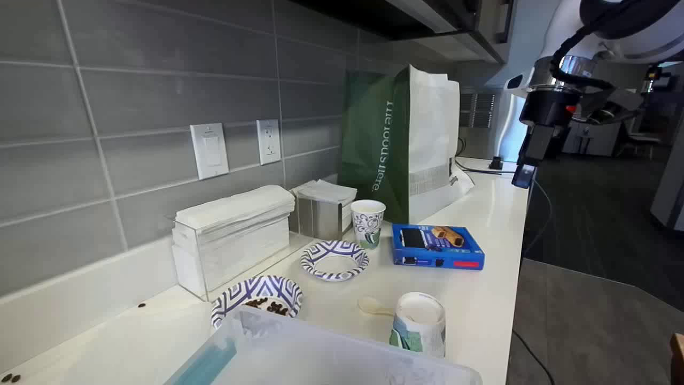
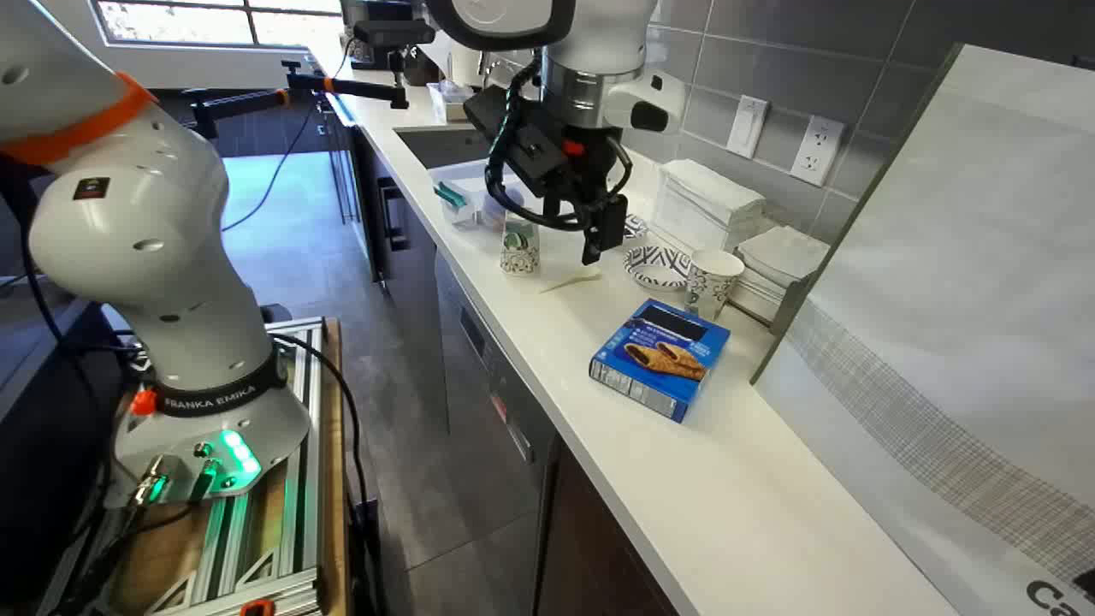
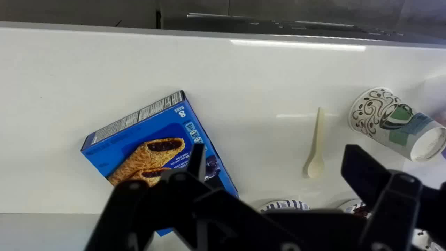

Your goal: Transfer a spoonful of contents from the left bowl to the right bowl

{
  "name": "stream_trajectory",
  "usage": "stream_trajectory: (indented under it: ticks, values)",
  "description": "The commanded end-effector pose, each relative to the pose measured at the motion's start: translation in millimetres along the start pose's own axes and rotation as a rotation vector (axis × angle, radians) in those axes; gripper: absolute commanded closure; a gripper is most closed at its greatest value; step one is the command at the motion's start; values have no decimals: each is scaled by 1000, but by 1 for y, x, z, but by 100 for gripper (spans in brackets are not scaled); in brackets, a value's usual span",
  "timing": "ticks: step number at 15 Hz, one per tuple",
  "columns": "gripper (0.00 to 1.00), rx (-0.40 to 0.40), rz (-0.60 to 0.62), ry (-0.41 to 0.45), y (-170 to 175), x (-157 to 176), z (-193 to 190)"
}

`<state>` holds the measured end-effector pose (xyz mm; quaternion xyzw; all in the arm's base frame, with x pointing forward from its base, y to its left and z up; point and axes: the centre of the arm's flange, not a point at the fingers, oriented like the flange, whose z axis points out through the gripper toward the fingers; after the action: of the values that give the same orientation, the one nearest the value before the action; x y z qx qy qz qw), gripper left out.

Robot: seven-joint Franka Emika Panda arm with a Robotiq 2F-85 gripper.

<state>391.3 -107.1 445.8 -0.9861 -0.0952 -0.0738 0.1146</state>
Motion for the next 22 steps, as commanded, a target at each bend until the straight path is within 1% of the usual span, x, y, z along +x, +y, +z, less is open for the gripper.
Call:
stream_trajectory:
  ticks: [1, 16, 19, 21, 22]
  values:
    - [0, 0, 0, 0, 0, 0, 0]
    - [0, 0, 0, 0, 0, 0, 0]
    - [0, -59, 5, 17, -27, 12, 11]
    - [0, -87, 17, 48, -48, 21, 16]
    - [0, -106, 32, 78, -57, 26, 19]
